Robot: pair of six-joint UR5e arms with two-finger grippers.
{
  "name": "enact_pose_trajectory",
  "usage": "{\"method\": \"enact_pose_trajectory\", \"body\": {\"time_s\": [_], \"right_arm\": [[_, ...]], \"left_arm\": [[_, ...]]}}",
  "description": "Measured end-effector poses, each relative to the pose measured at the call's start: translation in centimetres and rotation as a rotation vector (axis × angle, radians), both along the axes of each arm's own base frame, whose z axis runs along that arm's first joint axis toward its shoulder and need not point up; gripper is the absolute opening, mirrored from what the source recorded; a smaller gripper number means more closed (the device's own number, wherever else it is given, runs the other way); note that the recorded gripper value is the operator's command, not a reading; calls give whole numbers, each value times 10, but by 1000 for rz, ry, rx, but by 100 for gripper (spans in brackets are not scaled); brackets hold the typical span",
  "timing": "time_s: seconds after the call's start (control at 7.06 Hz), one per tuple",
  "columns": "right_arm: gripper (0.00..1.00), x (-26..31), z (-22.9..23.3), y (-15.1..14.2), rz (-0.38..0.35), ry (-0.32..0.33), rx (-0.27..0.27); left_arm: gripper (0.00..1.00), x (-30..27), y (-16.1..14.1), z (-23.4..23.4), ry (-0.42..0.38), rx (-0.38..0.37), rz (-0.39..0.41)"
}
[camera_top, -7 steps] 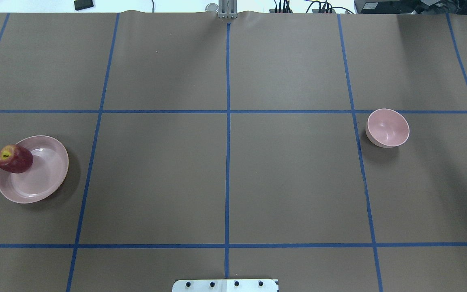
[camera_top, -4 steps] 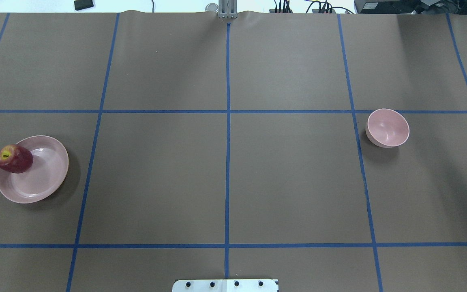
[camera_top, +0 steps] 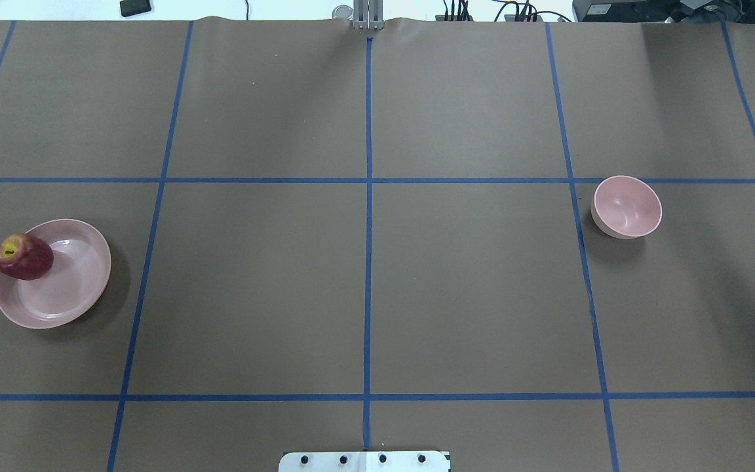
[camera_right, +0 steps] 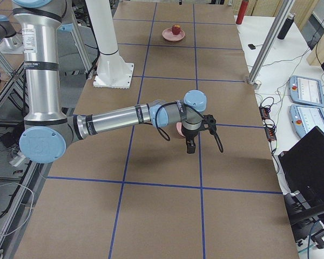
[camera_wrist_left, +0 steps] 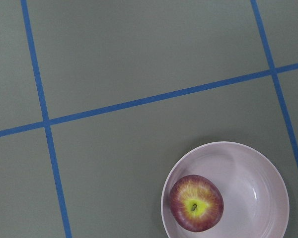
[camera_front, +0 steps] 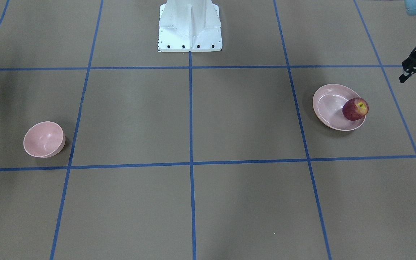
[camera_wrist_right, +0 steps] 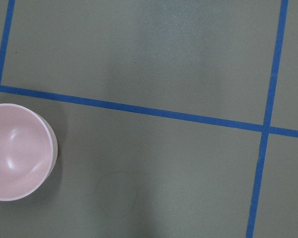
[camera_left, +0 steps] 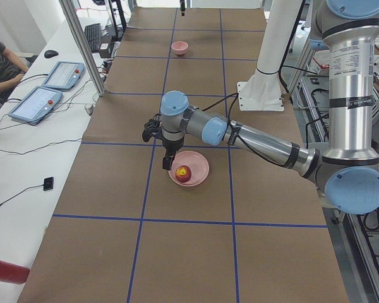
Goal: Move apple from plate to bowl
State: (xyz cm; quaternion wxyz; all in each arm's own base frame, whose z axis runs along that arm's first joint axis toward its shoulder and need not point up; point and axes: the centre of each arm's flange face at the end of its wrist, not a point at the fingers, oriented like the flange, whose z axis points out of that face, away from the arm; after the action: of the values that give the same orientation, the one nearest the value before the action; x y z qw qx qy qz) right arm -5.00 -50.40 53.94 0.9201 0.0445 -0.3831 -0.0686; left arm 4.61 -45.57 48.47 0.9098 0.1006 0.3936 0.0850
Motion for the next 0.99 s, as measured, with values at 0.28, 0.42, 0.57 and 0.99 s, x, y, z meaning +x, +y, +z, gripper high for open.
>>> {"method": "enact_pose_trajectory", "body": {"time_s": [0.28, 0.42, 0.57, 0.99], "right_arm": [[100, -17, -2, 1, -32, 0, 9], [100, -38, -3, 4, -71, -6, 28], [100, -67, -4, 9, -107, -18, 48], [100, -156, 0, 25, -75, -14, 32]], "left_arm": [[98, 0, -1, -2, 10, 33, 0], [98, 0, -1, -3, 13, 40, -1], [98, 0, -1, -3, 15, 42, -2], [98, 0, 0, -5, 17, 45, -4]]}}
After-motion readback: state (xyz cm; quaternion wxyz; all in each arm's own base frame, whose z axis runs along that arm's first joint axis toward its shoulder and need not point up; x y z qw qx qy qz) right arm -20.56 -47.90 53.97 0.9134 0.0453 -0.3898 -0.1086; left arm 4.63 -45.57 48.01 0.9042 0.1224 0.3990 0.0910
